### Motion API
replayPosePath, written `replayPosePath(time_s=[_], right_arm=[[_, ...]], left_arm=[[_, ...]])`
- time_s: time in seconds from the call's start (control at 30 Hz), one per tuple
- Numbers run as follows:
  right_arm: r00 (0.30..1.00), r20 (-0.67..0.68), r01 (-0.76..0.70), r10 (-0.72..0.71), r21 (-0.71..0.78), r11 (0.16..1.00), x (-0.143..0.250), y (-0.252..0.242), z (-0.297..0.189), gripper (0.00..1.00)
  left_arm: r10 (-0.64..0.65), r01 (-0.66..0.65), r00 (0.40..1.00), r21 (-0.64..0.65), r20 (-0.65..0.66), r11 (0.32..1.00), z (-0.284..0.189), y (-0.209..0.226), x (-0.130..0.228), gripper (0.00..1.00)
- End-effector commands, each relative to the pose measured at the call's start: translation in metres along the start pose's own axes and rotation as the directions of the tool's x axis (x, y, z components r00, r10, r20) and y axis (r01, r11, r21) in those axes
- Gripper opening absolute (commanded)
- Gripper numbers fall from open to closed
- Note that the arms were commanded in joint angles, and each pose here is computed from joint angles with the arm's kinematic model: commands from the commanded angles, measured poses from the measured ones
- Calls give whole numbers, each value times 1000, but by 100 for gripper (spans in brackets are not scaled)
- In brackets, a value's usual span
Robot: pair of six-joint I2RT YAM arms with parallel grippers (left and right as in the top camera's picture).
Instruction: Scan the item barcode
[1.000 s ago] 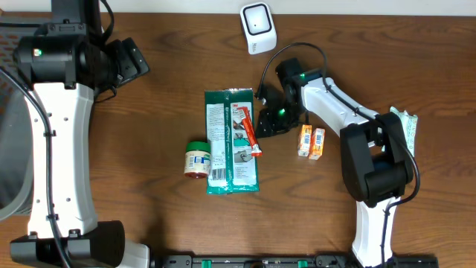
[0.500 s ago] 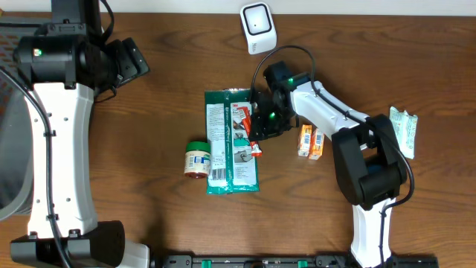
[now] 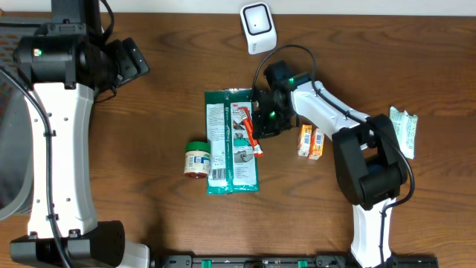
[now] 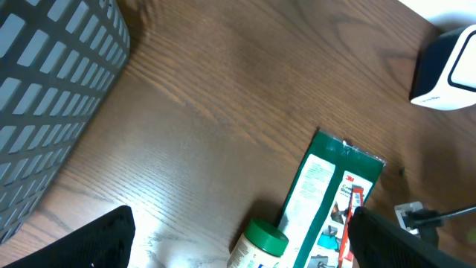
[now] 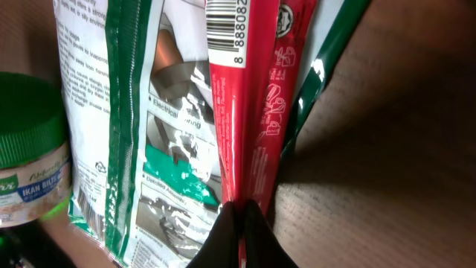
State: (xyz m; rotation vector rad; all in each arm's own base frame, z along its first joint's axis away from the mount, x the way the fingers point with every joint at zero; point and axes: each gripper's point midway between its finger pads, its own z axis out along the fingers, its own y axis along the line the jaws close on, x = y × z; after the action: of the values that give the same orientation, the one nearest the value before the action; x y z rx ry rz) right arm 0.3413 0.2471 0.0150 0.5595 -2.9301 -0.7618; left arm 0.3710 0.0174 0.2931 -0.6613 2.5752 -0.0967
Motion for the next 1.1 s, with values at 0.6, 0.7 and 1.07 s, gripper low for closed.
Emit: replayPosePath(time_s=[0.6, 0.7, 1.07], right_arm=[[988, 152, 42, 7, -321, 946, -17, 53, -17, 25], [980, 201, 71, -8, -308, 949, -25, 48, -47, 34], [833, 537, -97, 135, -97, 990, -45, -64, -222, 99]], left_arm=[[-11, 11, 1000, -6, 5, 1000, 0, 1, -2, 92], [-11, 11, 1000, -6, 5, 1000, 0, 1, -2, 92], [-11, 11, 1000, -6, 5, 1000, 0, 1, -2, 92]])
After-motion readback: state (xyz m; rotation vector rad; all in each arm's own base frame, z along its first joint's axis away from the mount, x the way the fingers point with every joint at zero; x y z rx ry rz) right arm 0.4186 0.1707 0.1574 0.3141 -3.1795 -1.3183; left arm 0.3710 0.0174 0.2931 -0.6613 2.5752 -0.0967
